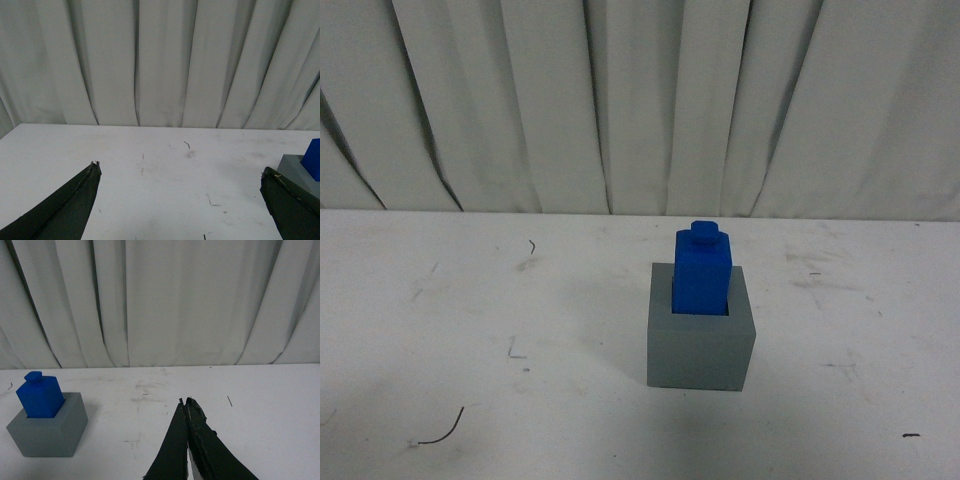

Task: Insert blue part into gray base

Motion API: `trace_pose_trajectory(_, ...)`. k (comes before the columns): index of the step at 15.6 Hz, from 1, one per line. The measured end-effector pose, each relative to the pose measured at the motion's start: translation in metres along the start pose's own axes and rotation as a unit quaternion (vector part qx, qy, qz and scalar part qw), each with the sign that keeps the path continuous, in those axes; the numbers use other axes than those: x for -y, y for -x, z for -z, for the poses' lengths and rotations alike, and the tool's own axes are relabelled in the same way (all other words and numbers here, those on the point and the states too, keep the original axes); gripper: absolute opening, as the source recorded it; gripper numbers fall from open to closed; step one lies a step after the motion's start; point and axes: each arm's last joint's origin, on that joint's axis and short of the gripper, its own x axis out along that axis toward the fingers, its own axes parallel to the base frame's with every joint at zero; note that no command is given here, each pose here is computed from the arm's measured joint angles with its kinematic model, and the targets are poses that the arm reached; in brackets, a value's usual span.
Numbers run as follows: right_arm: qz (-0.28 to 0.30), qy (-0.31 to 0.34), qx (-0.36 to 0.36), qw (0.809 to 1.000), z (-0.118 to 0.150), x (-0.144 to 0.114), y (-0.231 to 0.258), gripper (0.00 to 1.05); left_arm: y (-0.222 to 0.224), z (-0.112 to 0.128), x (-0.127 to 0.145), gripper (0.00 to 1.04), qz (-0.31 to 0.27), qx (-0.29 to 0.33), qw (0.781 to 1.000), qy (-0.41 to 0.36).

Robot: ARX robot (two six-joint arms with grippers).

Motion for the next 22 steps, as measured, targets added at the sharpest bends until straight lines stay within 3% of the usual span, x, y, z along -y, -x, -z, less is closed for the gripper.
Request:
trace_pose_trajectory(5,0.0,0.0,-0.002,1.0,0.0003,0.0,0.0,0.02,0.0,0.0,0.0,0.98,0.0,0.0,1.0,0.0)
trace_pose_trajectory(6,0.0,0.0,-0.001,1.0,0.0003,0.0,0.0,0.08,0.0,0.0,0.0,0.98,0.0,0.0,1.0,0.0)
trace_pose_trajectory(13,0.0,0.0,-0.001,1.0,0.0003,0.0,0.0,0.81,0.0,0.0,0.0,0.98,0.0,0.0,1.0,0.0)
trace_pose_trajectory(14,0.0,0.0,-0.001,1.0,0.0003,0.0,0.0,0.96,0.0,0.0,0.0,0.98,0.0,0.0,1.0,0.0)
trace_pose_trajectory(15,0.0,0.0,-0.001,1.0,0.0003,0.0,0.0,1.0,0.0,0.0,0.0,0.98,0.0,0.0,1.0,0.0)
trace_pose_trajectory(22,0.0,0.0,-0.001,1.0,0.0003,0.0,0.0,0.98,0.0,0.0,0.0,0.98,0.0,0.0,1.0,0.0)
